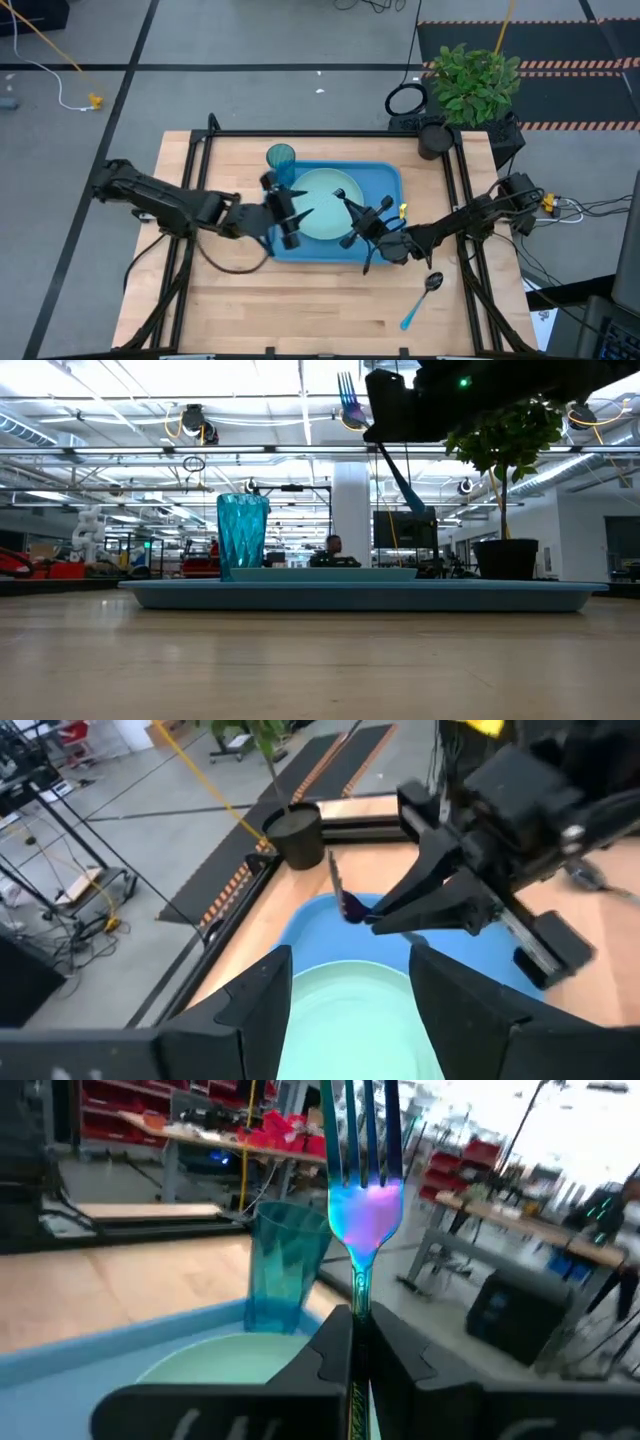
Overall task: Pick and place plate/cup/fork/spoon on tray
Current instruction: Put the blue fork on the blue serving tray
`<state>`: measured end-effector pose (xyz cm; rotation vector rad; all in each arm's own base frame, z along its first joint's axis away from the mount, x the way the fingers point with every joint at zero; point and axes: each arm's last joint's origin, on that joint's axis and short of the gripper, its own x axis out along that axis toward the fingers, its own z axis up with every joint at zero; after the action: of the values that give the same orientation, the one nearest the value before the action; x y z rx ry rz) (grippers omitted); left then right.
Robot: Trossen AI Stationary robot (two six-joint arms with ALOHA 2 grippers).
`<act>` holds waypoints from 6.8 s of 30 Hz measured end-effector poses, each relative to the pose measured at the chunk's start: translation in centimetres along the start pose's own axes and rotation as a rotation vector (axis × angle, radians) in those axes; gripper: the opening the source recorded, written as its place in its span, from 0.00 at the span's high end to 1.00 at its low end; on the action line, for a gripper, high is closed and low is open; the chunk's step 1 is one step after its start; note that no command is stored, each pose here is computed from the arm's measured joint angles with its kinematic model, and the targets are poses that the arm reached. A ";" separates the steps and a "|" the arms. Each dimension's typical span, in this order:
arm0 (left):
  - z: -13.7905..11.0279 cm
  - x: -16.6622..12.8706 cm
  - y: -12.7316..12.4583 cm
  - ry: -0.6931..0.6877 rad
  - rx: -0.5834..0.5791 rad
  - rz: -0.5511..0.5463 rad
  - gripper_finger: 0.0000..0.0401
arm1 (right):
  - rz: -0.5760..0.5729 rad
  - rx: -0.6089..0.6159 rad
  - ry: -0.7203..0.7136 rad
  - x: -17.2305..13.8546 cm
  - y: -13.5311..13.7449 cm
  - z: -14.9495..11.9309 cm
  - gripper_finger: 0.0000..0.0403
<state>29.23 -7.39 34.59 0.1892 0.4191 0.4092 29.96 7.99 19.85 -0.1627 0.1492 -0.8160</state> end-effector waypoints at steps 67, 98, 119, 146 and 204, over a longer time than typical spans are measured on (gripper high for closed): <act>-1.8 -7.6 -5.8 0.034 -0.052 -0.289 0.54 | -0.245 0.817 0.794 2.4 -6.8 -7.6 0.97; -2.0 -7.0 -6.7 0.039 -0.070 -0.289 0.54 | -0.267 0.873 0.788 4.9 -6.5 -9.5 0.96; -1.9 -7.0 -6.7 0.035 -0.069 -0.290 0.54 | -0.279 0.865 0.786 5.1 -6.5 -9.8 0.85; -2.3 -7.8 -7.1 0.045 -0.040 -0.314 0.54 | 0.212 0.523 0.931 2.0 -6.8 -5.5 0.78; -2.3 -7.4 -7.0 0.046 -0.020 -0.302 0.54 | 0.530 0.099 0.757 -0.5 -6.9 -10.9 1.00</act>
<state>24.47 -16.66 33.35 0.0941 0.4808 0.1207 22.56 2.79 10.65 0.2826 0.8275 -0.3178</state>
